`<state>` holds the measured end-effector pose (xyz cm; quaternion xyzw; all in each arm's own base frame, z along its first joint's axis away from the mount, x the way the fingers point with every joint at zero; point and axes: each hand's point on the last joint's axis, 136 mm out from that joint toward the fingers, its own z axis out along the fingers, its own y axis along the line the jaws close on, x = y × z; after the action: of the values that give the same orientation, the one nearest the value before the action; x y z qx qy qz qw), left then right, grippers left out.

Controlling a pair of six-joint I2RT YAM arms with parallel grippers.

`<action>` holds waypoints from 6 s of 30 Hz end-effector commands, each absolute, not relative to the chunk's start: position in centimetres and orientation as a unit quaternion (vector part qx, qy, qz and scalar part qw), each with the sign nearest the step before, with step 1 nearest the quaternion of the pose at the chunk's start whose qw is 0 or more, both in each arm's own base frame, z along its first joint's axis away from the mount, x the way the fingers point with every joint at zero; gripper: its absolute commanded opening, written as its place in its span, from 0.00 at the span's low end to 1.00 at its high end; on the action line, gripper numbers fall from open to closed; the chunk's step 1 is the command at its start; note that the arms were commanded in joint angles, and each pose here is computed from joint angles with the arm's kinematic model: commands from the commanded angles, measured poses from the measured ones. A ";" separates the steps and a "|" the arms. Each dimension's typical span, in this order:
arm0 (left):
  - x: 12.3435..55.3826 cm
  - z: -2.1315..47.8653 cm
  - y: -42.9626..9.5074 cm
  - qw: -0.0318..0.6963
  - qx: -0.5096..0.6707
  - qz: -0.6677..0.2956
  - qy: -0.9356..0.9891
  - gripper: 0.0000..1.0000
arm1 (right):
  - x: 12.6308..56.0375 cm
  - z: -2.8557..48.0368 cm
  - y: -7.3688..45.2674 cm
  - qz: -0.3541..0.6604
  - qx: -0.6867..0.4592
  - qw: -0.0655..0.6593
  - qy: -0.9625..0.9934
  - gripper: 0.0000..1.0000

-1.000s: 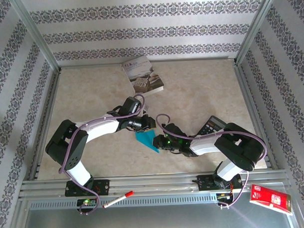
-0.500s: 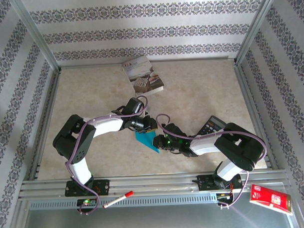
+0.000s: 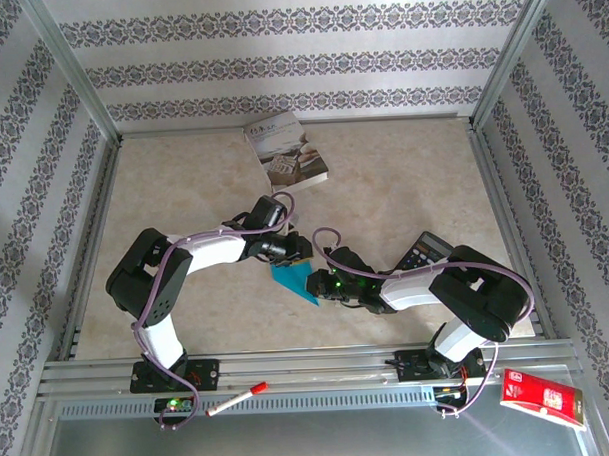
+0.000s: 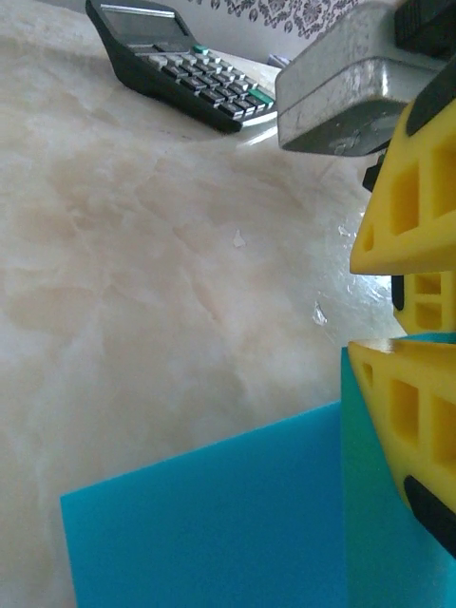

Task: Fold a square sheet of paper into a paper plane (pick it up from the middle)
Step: Perform the fourth fold on the wing at the bottom-center of the table.

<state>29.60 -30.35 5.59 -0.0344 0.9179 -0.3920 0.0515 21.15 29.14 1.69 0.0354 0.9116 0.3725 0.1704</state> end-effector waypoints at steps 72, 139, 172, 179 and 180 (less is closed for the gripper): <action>28.5 3.8 -28.6 0.037 -0.034 -0.383 0.922 0.26 | 19.4 -1.1 28.8 0.340 0.021 0.141 0.929 0.10; 28.7 7.1 -29.4 0.055 -0.026 -0.439 0.896 0.33 | 18.1 -0.5 26.4 0.320 0.019 0.165 0.933 0.04; 27.9 3.1 -28.5 0.023 -0.027 -0.401 0.915 0.30 | 18.2 -0.3 26.5 0.323 0.011 0.169 0.931 0.09; 27.0 1.9 -28.0 0.017 -0.029 -0.392 0.919 0.30 | 18.3 1.8 27.5 0.357 0.001 0.174 0.918 0.15; 27.0 1.8 -27.9 0.016 -0.031 -0.392 0.919 0.30 | 18.3 2.2 27.5 0.362 0.002 0.176 0.916 0.15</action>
<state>27.17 -28.49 2.89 -0.0327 0.9167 -0.3979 0.0171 18.72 28.02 2.00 0.0077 0.9146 0.3634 0.1770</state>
